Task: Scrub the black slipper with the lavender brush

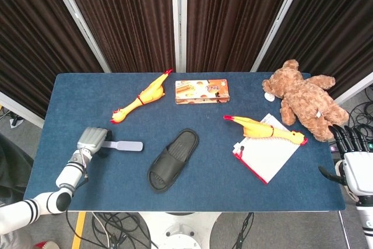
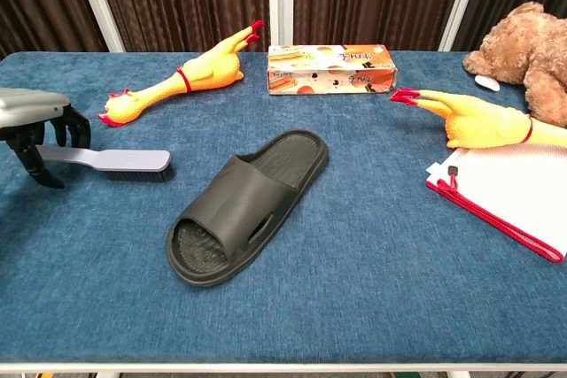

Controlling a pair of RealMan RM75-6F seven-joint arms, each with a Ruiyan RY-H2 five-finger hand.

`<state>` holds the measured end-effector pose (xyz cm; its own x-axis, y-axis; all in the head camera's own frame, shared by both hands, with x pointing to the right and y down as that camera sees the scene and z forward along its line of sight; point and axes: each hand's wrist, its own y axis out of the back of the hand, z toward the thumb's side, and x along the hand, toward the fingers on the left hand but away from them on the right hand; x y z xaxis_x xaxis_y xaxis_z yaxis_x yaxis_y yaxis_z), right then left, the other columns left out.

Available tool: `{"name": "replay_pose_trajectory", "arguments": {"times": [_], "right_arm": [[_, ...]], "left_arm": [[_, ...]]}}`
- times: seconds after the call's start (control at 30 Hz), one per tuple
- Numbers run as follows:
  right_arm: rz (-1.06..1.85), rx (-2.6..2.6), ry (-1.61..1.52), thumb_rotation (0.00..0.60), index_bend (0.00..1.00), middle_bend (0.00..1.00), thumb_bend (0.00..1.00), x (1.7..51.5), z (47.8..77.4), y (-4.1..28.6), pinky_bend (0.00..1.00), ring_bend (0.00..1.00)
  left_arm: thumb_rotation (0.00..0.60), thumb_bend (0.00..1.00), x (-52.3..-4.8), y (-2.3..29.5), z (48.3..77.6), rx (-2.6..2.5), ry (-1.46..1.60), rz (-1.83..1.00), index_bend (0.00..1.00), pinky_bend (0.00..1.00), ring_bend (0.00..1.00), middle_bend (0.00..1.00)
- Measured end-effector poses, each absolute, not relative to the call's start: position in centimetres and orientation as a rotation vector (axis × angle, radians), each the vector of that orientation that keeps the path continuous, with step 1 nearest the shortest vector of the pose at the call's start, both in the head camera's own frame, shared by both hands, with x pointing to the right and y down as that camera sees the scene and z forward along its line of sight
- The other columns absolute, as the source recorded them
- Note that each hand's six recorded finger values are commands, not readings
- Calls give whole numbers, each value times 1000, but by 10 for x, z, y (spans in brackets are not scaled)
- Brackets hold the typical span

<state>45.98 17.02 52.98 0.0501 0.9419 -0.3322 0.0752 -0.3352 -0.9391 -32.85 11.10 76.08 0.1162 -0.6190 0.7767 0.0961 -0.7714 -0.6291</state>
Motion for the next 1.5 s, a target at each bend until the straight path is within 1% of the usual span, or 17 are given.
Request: {"name": "replay_pose_trajectory", "arguments": {"times": [0.13,0.33,0.57,0.7,0.8,0.9,1.0,1.13,1.17,1.23,1.33,1.5], "right_arm": [[1391,-1540,-1062,600,0,69,51,460,530,171,1,0],[1395,-1544,-1062,600,0,70,51,460,531,172,1,0],[1404,-1538,-1067,600,0,70,51,462,531,174,1,0],[1402,-1531,-1074,600,0,71,52,462,528,175,2,0],[1404,-1527,-1078,600,0,72,52,463,527,176,2,0],[1405,-1527,-1083,600,0,71,52,464,527,177,2,0],[1407,-1523,-1089,600,0,72,51,466,526,178,3,0],[1406,-1525,-1086,600,0,72,51,465,527,177,3,0],[1402,-1528,-1083,600,0,72,51,464,527,176,3,0],[1396,-1534,-1074,600,0,73,51,462,527,175,3,0],[1386,-1553,-1042,600,0,74,52,456,530,173,3,0],[1344,-1633,-937,600,0,87,51,432,541,164,3,0]], "left_arm": [[600,82,-325,113,762,-1866,474,-1711,498,475,415,514],[600,147,-321,119,762,-1891,435,-1718,550,540,505,601],[600,234,-319,125,766,-1929,415,-1738,648,631,599,715],[600,276,-318,128,767,-1944,416,-1743,693,666,637,759],[600,314,-316,130,767,-1958,422,-1742,752,697,680,809],[600,376,-314,130,767,-1971,441,-1738,816,738,731,866],[600,402,-313,130,766,-1988,468,-1730,882,824,778,913],[600,405,-311,128,764,-2026,544,-1708,981,982,856,982],[600,404,-310,126,762,-2029,575,-1692,995,998,881,994],[600,412,-311,122,758,-2022,629,-1660,1000,1000,924,1000],[600,462,-312,116,749,-2016,725,-1594,1000,1000,965,1000],[600,517,-313,109,728,-2030,869,-1441,1000,1000,989,1000]]}}
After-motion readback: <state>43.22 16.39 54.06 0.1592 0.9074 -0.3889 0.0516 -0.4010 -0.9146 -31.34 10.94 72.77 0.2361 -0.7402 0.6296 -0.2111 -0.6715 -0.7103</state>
